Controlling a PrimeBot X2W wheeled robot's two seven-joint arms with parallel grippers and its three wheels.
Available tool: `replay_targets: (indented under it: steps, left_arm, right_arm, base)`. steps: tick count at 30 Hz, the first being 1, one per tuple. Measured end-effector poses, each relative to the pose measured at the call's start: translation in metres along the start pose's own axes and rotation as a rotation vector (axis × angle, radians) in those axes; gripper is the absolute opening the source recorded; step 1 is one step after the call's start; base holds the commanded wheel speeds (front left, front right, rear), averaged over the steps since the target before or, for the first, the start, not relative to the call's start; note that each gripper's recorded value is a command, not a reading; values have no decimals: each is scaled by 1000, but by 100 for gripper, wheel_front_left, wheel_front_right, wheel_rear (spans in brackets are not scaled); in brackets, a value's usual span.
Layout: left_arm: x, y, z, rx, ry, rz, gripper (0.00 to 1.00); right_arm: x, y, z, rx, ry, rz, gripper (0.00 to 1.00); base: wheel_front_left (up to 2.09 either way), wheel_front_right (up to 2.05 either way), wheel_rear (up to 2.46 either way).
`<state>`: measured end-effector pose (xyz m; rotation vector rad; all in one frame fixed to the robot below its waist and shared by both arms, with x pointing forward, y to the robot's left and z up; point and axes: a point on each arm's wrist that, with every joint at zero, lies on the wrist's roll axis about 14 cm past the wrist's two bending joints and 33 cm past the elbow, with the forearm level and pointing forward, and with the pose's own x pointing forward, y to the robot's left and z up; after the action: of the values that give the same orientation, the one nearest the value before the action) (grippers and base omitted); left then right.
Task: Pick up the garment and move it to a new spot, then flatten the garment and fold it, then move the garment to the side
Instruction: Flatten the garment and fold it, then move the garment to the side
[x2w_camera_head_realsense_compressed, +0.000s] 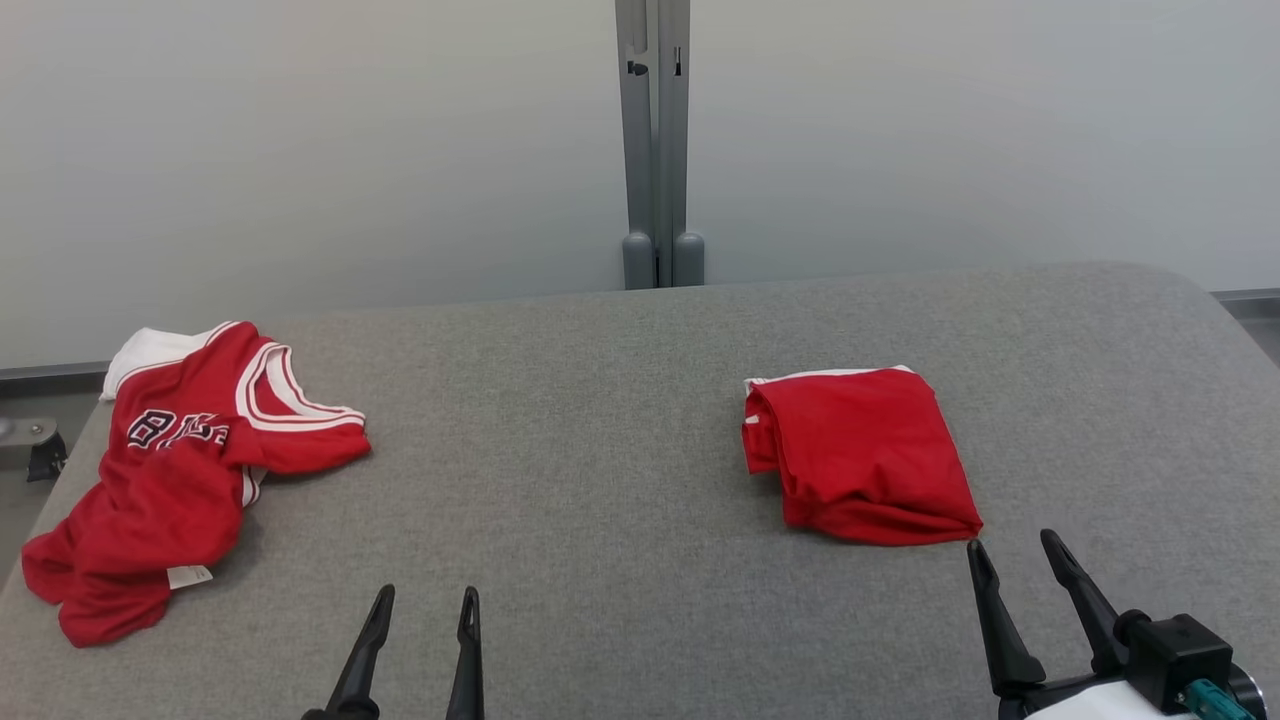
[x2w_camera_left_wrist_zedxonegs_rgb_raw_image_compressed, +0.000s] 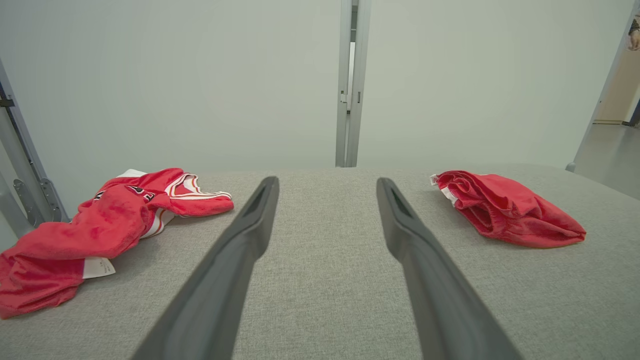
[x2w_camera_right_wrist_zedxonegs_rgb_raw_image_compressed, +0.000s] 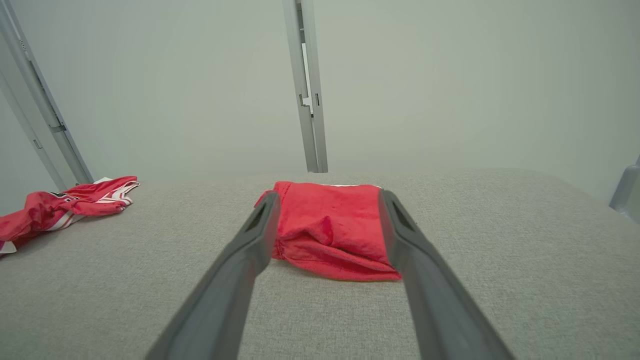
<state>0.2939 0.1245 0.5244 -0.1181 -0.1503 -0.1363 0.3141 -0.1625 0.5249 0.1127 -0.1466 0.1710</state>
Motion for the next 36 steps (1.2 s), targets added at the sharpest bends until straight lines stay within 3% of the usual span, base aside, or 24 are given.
replay_targets:
  steps: [36]
  left_arm:
    - [5,-3,-3,8,14,-8,100]
  right_arm:
    - [3,2,-17,18,57,8,100]
  base:
    - [0,0,0]
